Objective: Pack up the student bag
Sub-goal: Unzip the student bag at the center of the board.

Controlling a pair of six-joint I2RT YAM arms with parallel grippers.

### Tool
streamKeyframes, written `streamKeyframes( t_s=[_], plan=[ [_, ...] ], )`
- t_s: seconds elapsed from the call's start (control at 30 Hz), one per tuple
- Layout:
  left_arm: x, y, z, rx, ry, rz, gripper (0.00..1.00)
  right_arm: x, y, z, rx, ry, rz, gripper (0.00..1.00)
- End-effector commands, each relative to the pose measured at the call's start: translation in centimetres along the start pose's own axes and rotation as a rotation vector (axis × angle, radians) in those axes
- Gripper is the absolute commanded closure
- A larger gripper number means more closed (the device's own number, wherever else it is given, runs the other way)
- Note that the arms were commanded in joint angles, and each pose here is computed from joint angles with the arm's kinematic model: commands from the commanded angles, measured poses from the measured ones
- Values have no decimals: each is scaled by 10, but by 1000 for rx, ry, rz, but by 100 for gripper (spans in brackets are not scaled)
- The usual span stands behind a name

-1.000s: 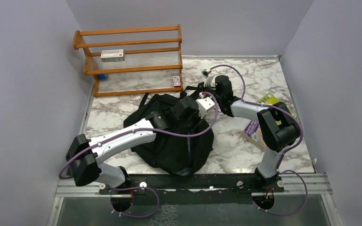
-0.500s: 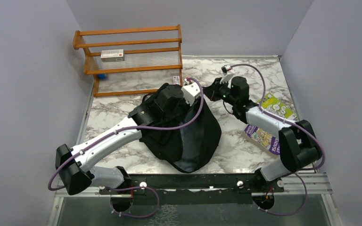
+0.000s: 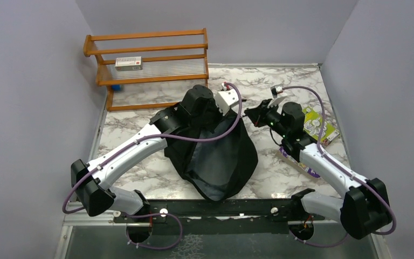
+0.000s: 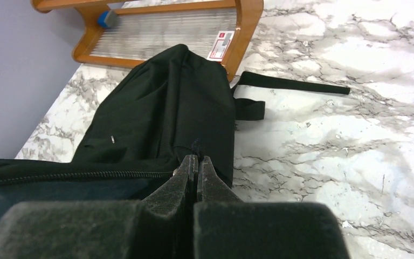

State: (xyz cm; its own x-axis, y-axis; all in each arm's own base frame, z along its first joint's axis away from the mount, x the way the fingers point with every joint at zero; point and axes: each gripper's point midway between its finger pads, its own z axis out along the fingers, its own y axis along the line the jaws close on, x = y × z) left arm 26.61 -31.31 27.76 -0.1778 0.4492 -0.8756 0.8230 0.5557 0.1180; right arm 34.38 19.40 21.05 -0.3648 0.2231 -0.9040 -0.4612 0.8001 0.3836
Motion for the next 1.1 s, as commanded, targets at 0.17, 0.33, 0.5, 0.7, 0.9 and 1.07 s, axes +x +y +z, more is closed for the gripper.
streamKeyframes(
  t_s=[0.17,0.33,0.5,0.7,0.9,1.07],
  plan=[
    [-45,-56,-7,343,-134,96,100,-41,11,1,-49,-110,-132,100],
    [-37,-88,-2,416,-97,156,100,-51,18,34,-109,-90,-141,100],
    [-23,-124,4,511,-53,188,100,-38,12,64,-129,-38,-129,100],
    [-6,-167,11,620,-6,209,100,-7,-20,95,-29,46,-105,100],
    [3,-182,15,643,9,199,100,8,-36,106,17,77,-56,100],
    [5,-150,26,482,11,170,100,-1,-35,91,42,55,-58,96]
  ],
)
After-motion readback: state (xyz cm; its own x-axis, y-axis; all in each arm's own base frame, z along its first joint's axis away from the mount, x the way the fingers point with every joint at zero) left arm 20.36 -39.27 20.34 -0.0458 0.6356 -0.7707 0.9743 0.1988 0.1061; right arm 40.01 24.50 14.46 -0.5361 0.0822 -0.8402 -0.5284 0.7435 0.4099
